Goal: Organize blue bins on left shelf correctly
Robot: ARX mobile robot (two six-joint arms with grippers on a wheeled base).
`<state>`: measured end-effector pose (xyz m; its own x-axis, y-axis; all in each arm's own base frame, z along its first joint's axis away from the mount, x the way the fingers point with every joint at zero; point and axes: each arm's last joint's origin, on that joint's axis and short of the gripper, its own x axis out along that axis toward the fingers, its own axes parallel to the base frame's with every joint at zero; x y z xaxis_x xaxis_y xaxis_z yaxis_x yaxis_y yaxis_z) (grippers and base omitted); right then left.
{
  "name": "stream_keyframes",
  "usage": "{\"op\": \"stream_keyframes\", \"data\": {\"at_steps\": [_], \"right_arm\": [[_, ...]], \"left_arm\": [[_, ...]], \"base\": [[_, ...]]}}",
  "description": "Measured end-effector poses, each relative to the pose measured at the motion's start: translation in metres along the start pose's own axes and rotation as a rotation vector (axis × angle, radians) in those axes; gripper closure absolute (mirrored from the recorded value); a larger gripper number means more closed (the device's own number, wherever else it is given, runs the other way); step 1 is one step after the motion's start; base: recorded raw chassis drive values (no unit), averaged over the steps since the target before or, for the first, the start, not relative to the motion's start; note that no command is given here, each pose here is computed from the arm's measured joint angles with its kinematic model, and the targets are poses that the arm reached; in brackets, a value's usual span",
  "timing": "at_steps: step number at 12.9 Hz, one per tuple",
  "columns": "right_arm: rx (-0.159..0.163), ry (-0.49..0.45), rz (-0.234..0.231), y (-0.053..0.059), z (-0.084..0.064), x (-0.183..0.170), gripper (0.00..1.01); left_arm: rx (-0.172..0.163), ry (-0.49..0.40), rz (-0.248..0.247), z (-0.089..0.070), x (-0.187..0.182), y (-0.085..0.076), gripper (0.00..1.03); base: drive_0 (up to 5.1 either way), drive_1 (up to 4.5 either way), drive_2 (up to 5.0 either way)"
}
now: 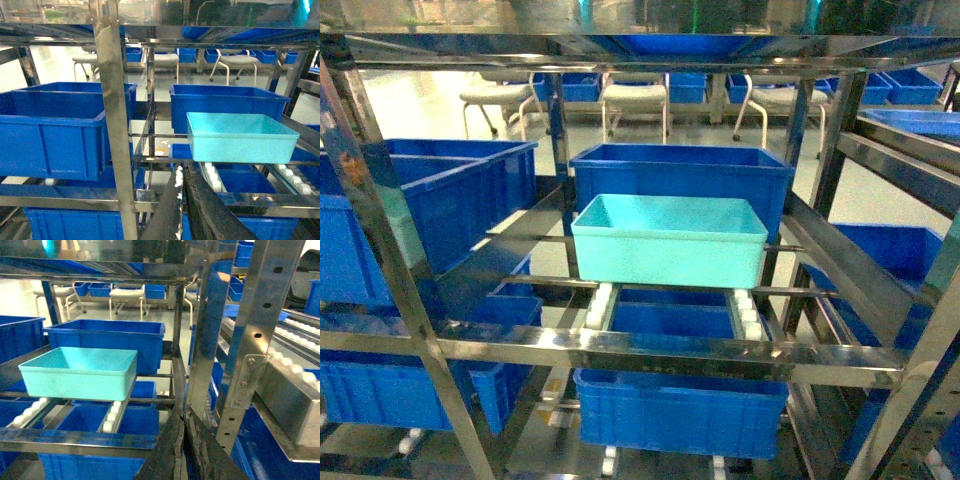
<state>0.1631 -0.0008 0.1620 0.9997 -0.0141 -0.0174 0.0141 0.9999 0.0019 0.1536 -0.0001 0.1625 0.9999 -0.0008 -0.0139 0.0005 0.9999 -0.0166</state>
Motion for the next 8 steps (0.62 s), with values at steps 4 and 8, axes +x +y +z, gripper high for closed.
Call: {"op": "stream_keyframes", "data": {"at_steps": [4, 8], "right_arm": [[0.000, -0.005, 0.014, 0.000, 0.001, -0.020, 0.99], [0.000, -0.028, 0.014, 0.000, 0.007, -0.035, 0.99]], "left_arm": [[0.000, -0.013, 0.000, 0.004, -0.016, 0.000, 1.01], [0.000, -0.026, 0.000, 0.008, -0.030, 0.000, 1.01]], "base": [[0.0, 0.00, 0.0], [0.0, 0.00, 0.0]]}}
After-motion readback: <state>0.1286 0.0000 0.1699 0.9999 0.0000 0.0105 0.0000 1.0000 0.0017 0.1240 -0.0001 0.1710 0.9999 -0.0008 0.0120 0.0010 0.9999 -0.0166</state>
